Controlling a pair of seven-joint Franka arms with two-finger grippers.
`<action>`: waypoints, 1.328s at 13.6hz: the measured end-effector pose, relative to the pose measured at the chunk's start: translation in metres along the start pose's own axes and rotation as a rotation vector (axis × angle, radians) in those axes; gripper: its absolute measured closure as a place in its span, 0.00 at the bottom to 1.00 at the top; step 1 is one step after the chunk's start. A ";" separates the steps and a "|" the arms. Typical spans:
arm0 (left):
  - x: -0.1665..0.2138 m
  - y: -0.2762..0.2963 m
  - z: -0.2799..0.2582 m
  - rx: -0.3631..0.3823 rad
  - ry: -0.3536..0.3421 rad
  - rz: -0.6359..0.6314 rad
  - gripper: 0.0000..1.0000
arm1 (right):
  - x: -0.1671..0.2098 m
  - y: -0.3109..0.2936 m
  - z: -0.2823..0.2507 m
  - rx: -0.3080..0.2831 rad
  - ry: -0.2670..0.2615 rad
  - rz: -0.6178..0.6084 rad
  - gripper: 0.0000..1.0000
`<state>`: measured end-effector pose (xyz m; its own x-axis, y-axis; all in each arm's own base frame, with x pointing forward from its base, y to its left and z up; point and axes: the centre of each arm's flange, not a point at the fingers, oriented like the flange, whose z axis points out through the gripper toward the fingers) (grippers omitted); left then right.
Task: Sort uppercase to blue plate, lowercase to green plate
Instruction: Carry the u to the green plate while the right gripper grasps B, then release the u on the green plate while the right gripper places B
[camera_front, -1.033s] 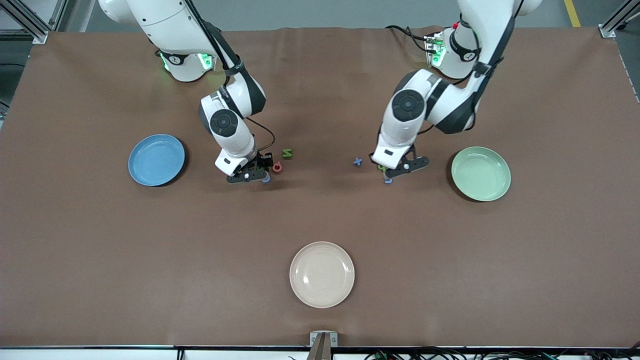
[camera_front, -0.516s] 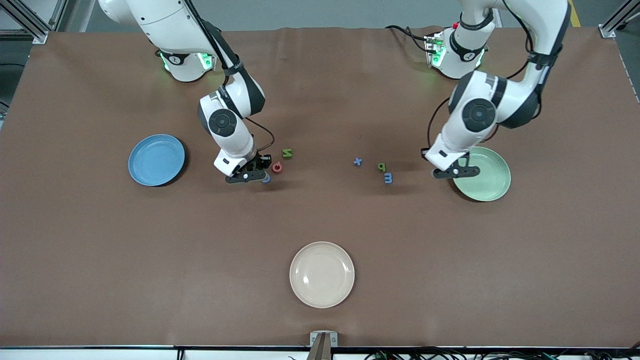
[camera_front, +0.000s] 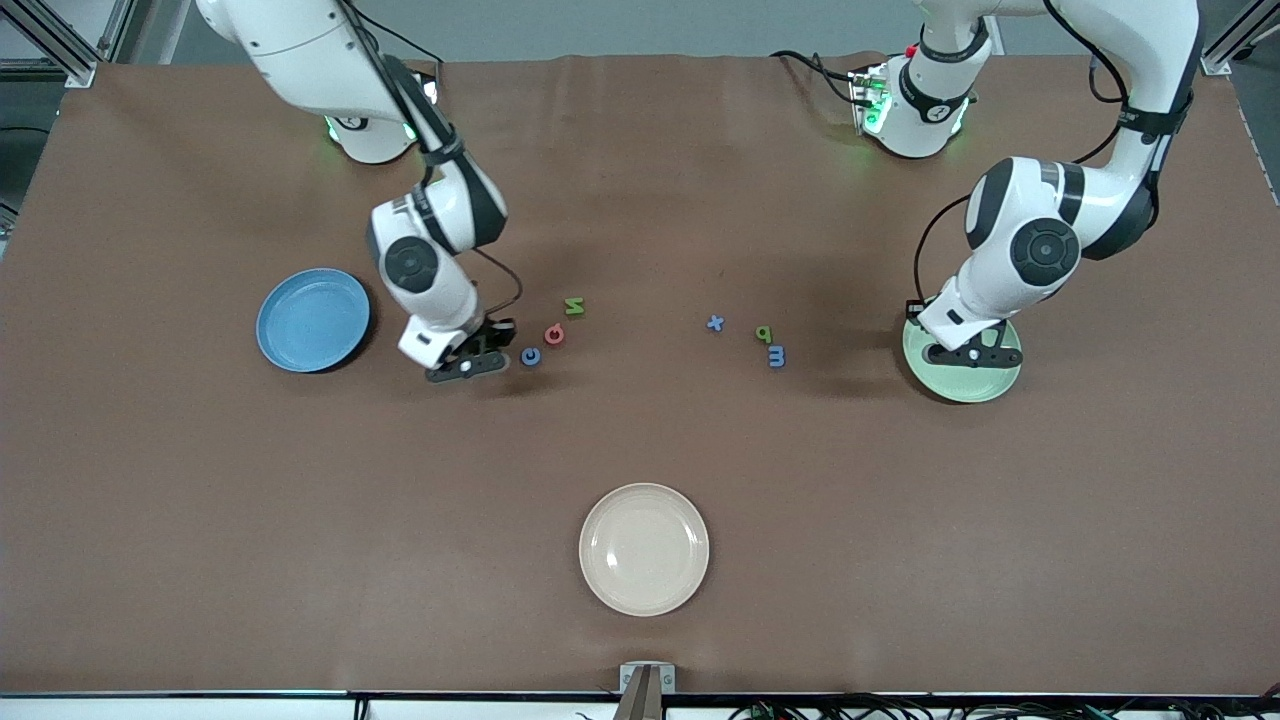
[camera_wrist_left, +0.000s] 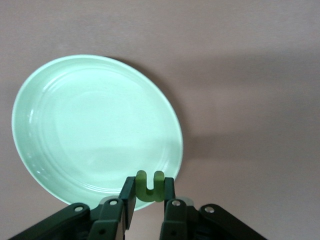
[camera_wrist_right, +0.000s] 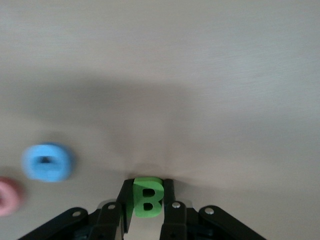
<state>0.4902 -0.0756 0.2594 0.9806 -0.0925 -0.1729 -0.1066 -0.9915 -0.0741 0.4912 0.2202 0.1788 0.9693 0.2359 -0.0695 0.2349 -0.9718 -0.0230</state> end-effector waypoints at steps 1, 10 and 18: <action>0.001 -0.006 0.004 0.004 0.008 0.004 0.74 | 0.003 0.032 -0.004 0.004 -0.016 -0.025 0.72; -0.004 -0.031 0.050 -0.002 0.051 0.050 0.74 | -0.035 0.179 -0.065 0.089 -0.134 -0.081 0.72; -0.013 -0.036 0.065 0.009 0.049 0.068 0.47 | -0.112 0.244 -0.048 0.125 -0.191 0.040 0.67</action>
<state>0.4705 -0.0329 0.2004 0.9779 -0.1637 -0.1300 -0.1741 -0.9820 -0.0730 0.4435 -0.0435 0.2285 0.9435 0.2055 -0.2601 0.1739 -0.9749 -0.1394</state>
